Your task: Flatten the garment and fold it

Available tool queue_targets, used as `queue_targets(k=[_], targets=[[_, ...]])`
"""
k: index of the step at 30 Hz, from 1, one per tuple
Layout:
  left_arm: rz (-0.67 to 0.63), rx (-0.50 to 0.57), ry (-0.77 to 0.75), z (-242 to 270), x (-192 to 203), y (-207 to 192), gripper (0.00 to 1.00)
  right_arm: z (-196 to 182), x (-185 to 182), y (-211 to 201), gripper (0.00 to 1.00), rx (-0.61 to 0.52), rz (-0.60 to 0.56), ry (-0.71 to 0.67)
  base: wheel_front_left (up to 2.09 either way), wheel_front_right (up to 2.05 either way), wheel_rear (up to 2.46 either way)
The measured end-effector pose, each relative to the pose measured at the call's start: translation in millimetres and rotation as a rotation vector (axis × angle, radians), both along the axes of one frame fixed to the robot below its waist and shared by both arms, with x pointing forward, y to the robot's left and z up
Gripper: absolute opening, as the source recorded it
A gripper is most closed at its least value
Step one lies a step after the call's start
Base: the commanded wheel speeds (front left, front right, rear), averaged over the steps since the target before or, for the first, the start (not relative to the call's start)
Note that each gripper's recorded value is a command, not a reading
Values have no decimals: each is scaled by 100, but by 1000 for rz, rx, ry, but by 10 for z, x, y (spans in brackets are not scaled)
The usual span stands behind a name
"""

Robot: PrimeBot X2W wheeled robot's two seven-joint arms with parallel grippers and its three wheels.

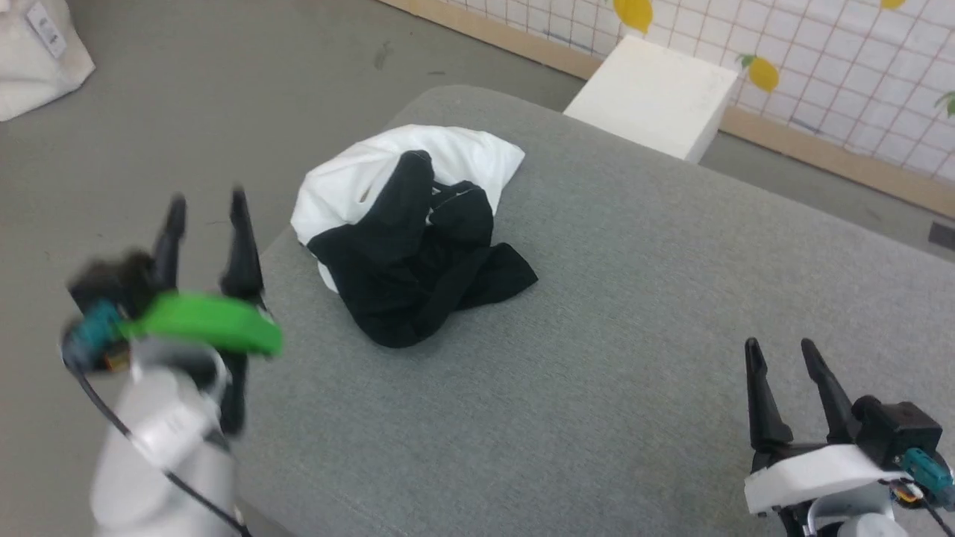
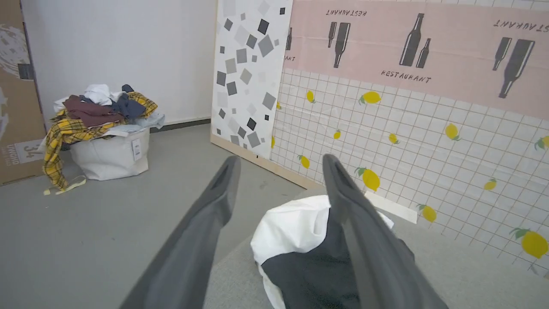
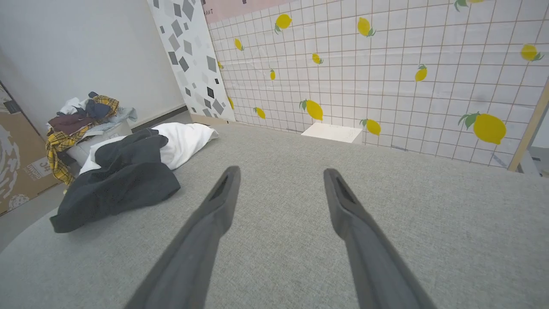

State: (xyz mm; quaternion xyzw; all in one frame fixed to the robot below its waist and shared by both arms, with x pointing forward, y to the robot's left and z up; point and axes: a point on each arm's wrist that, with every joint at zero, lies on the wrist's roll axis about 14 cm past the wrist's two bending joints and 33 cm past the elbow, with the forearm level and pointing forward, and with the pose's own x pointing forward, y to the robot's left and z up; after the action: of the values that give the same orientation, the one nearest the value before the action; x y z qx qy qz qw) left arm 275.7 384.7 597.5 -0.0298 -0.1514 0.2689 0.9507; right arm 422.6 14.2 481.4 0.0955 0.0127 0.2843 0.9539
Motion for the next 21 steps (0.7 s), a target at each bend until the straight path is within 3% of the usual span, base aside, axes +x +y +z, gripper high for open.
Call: queue_targets(k=[4, 10, 14, 21], targets=[[-64, -39, 93, 155, 426, 226, 100, 7, 124, -78, 100, -16, -27, -12, 0, 0, 0], [-113, -221, 313, -67, 921, 492, 100, -34, 311, -286, 100, -37, -90, -10, 0, 0, 0], [-184, -378, 485, -397, 1268, 410, 100, -154, 396, -488, 100, -58, -141, 13, 0, 0, 0], [-260, -557, 773, -1072, 1676, 150, 100, -427, 499, -816, 100, -87, -223, 71, 0, 0, 0]])
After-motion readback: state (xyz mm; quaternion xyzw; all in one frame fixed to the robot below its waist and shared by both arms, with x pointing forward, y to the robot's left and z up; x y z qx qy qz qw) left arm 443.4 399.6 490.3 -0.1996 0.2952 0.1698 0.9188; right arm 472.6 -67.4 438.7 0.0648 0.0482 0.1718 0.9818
